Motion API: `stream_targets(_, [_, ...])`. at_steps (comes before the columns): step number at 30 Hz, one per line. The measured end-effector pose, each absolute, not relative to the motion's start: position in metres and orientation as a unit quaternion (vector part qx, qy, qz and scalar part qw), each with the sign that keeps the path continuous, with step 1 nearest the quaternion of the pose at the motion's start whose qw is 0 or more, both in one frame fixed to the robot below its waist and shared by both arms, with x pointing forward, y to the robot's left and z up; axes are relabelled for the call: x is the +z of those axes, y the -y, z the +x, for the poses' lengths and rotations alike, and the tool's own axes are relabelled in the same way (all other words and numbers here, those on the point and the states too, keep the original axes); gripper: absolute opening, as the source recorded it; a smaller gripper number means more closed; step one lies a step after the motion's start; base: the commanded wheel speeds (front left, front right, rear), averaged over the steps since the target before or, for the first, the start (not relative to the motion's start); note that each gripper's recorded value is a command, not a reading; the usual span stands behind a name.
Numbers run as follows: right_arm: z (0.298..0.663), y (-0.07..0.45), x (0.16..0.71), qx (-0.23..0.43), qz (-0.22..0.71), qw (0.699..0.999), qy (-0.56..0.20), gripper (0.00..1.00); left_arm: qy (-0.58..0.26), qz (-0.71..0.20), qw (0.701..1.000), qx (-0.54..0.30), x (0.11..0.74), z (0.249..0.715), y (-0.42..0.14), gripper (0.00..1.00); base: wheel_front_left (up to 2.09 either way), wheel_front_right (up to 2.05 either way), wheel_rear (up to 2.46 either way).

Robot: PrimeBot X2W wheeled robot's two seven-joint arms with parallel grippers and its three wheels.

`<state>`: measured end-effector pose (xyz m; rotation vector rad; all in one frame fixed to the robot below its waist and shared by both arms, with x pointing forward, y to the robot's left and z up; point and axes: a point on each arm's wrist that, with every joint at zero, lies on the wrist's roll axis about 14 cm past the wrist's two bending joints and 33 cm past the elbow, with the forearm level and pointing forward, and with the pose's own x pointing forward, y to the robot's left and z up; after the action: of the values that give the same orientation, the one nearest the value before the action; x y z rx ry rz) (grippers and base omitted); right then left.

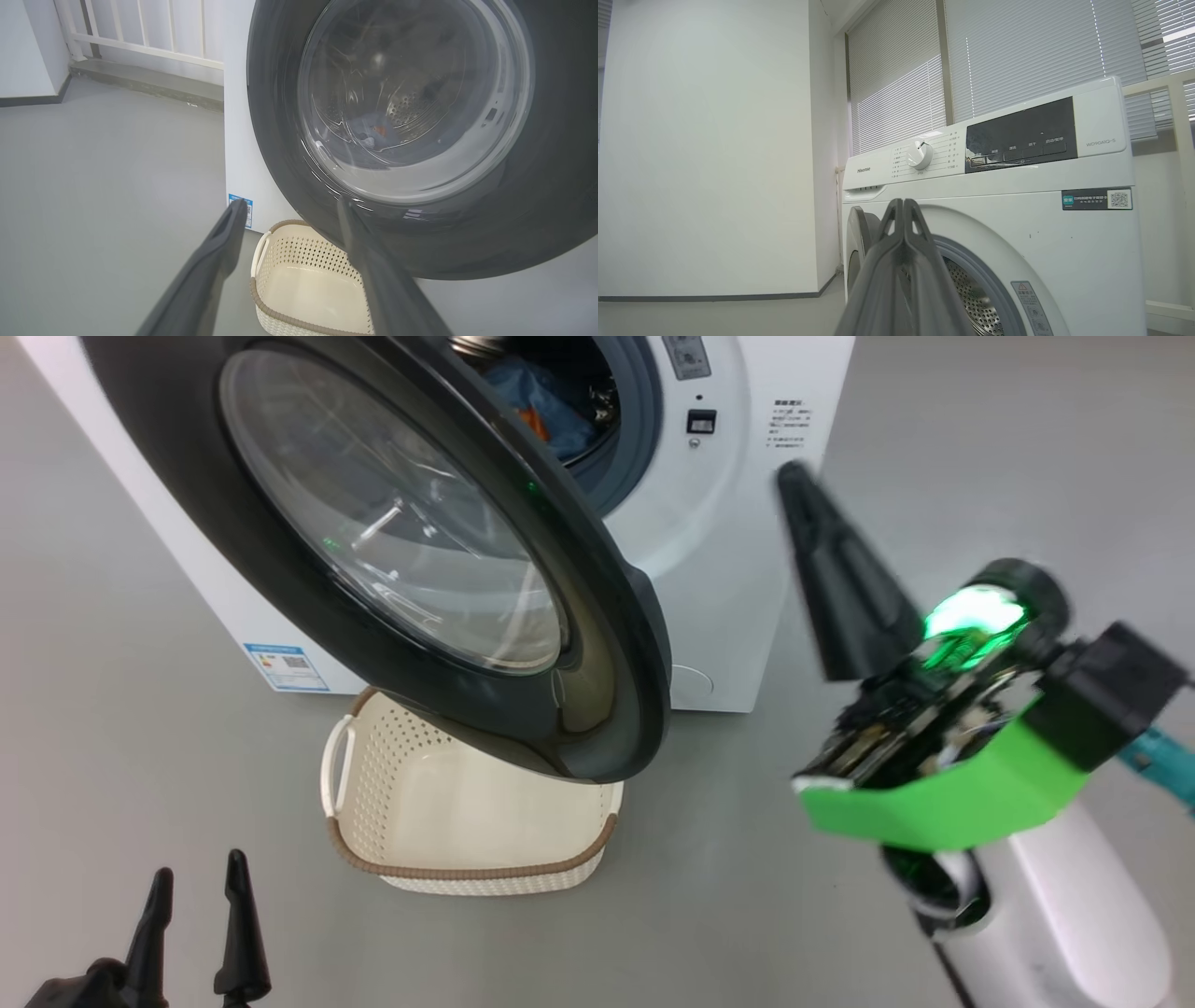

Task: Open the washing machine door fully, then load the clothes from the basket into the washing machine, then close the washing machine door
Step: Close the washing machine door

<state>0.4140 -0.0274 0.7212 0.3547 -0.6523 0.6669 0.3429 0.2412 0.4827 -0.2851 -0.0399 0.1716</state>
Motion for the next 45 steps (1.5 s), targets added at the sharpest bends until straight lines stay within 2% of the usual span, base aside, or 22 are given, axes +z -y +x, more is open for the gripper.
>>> stream_targets(1, [0.414, 0.027, 0.721, 0.320, 0.170, 0.878, 0.313, 0.00, 0.020, -0.142, 0.986, 0.085, 0.483, 0.343, -0.241, 1.00, 0.00, 0.00, 0.00])
stream_targets(4, [0.395, -0.010, 0.713, 0.380, 0.187, 0.859, 0.288, 0.00, 0.021, -0.146, 0.985, 0.093, 0.483, 0.337, -0.245, 1.00, 0.00, 0.00, 0.00])
stream_targets(8, [0.383, -0.047, 0.678, 0.432, 0.194, 0.853, 0.220, 0.00, 0.016, -0.152, 0.983, 0.100, 0.479, 0.331, -0.248, 1.00, 0.00, 0.00, 0.00])
stream_targets(9, [0.383, -0.047, 0.678, 0.432, 0.194, 0.853, 0.220, 0.00, 0.016, -0.152, 0.983, 0.100, 0.479, 0.331, -0.248, 1.00, 0.00, 0.00, 0.00])
stream_targets(16, [0.366, -0.081, 0.568, 0.464, 0.188, 0.865, 0.044, 0.00, 0.014, -0.166, 0.980, 0.106, 0.476, 0.326, -0.248, 1.00, 0.00, 0.00, 0.00])
stream_targets(23, [0.370, -0.082, 0.516, 0.449, 0.182, 0.874, -0.034, 0.00, 0.003, -0.173, 0.978, 0.115, 0.469, 0.325, -0.251, 1.00, 0.00, 0.00, 0.00])
stream_targets(31, [0.394, -0.068, 0.486, 0.409, 0.176, 0.893, -0.070, 0.00, -0.006, -0.176, 0.978, 0.116, 0.464, 0.326, -0.250, 1.00, 0.00, 0.00, 0.00])
stream_targets(45, [0.444, -0.042, 0.490, 0.344, 0.189, 0.918, -0.054, 0.00, -0.010, -0.176, 0.977, 0.118, 0.461, 0.330, -0.250, 1.00, 0.00, 0.00, 0.00])
